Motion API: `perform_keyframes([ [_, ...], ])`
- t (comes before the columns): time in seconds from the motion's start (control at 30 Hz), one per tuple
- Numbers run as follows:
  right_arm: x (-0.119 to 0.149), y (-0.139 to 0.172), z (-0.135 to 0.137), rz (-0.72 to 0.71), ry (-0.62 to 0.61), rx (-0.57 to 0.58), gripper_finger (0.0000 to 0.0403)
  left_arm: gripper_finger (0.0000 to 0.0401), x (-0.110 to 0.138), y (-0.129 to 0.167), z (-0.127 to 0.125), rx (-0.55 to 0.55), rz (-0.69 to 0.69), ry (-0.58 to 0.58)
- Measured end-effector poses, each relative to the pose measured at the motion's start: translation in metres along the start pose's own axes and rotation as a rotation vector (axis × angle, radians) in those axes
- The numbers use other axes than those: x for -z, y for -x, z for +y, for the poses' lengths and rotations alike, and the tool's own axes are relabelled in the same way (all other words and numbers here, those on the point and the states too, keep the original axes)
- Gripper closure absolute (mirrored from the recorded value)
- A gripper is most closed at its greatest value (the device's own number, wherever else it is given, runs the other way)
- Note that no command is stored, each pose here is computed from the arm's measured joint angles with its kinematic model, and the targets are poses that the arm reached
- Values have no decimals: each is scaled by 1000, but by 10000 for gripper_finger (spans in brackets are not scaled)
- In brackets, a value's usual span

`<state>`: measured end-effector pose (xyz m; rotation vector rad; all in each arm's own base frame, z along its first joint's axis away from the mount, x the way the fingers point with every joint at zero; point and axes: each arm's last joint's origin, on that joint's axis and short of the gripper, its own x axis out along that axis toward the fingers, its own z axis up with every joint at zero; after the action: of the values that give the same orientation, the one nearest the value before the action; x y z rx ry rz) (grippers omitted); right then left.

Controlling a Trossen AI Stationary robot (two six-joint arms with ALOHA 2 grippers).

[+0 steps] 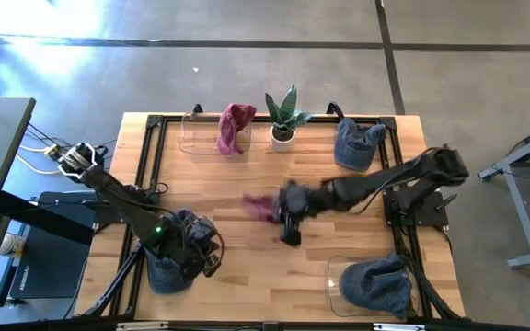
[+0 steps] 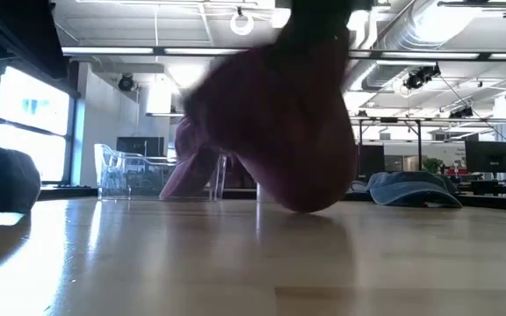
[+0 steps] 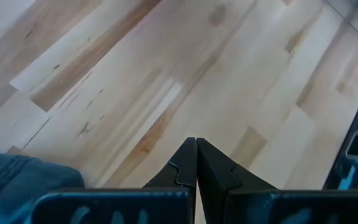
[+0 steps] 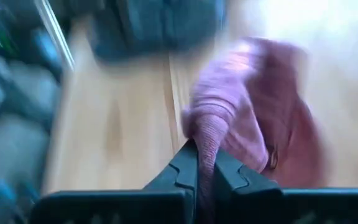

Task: Pick & Place hat
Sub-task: Put the red cap into the top transparent bin

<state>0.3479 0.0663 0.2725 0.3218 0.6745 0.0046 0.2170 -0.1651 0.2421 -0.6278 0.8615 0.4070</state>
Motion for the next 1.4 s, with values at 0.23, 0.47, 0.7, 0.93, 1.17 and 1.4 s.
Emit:
perform_keyframes([
  [0.23, -75, 61, -24, -359, -124, -26, 397, 401, 11, -20, 8, 59, -84, 124],
  [0.47, -134, 80, -46, -660, -121, -103, 399, 401, 12, -22, 11, 76, -125, 163],
  [0.7, -171, 57, -77, -797, -157, 25, 400, 401, 8, -1, 13, 137, -133, 145],
  [0.93, -192, 8, -116, -816, -215, 210, 400, 401, -10, 35, 23, 238, -200, 40],
  [1.17, -204, -38, -149, -865, -317, 296, 400, 401, -25, 68, 37, 305, -299, -40],
  [1.4, -191, -91, -184, -808, -432, 405, 400, 401, -32, 79, 45, 274, -412, -37],
])
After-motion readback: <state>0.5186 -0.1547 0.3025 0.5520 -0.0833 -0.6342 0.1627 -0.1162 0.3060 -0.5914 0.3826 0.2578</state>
